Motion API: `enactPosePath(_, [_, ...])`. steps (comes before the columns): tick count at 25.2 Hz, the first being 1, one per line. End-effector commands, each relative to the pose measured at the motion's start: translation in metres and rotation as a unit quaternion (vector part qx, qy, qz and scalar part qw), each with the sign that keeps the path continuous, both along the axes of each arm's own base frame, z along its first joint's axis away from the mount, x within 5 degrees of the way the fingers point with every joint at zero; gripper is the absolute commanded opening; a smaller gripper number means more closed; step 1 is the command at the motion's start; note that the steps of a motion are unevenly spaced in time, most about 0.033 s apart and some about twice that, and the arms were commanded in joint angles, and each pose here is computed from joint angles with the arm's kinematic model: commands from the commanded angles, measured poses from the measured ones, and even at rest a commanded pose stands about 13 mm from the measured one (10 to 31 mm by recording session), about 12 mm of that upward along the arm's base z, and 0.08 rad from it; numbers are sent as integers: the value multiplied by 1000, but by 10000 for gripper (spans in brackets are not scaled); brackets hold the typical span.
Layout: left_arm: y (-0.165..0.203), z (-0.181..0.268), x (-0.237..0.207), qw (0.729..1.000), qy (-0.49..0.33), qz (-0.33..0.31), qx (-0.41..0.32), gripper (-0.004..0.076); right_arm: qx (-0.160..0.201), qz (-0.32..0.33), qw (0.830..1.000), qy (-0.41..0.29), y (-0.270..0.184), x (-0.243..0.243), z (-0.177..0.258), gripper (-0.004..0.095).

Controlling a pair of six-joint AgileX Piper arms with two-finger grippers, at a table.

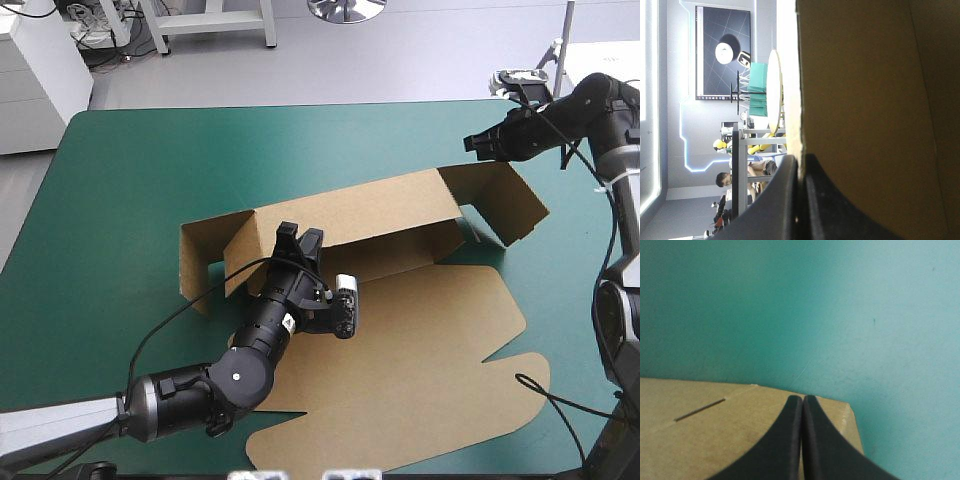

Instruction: Fold the box

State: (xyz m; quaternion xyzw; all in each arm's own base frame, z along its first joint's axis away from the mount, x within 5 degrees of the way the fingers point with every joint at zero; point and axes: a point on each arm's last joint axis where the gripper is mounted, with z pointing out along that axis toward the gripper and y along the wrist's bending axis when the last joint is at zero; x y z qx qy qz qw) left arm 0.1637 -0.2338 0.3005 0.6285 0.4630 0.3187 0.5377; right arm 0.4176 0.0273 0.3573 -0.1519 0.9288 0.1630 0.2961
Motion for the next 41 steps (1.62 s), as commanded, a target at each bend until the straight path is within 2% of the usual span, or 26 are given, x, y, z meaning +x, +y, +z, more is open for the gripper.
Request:
enactPosePath(1, [5, 20, -1, 999, -39, 6, -20, -10, 7, 33, 999, -21, 1, -19, 30, -17])
enactPosePath(8, [20, 19, 21, 998, -31, 42, -19, -10, 17, 43, 999, 11, 3, -32, 22, -17])
enactPosePath(13, [27, 16, 33, 999, -16, 42, -19, -10, 20, 48, 998, 34, 4, -48, 12, -17])
enactPosePath(18, [26, 16, 33, 999, -15, 30, -17, -10, 69, 81, 994, 21, 13, -53, 15, -17])
enactPosePath(21, [25, 16, 33, 999, -14, 29, -17, -10, 84, 91, 992, 13, 16, -53, 17, -17])
enactPosePath(24, [25, 16, 33, 999, -14, 29, -17, -10, 71, 82, 994, -5, 14, -49, 17, -17])
enactPosePath(29, [25, 16, 33, 999, -14, 29, -17, -10, 76, 81, 994, -6, 14, -49, 18, -17])
enactPosePath(41, [24, 15, 32, 1000, -11, 22, -17, -10, 80, 127, 988, 24, 32, -57, -8, -17])
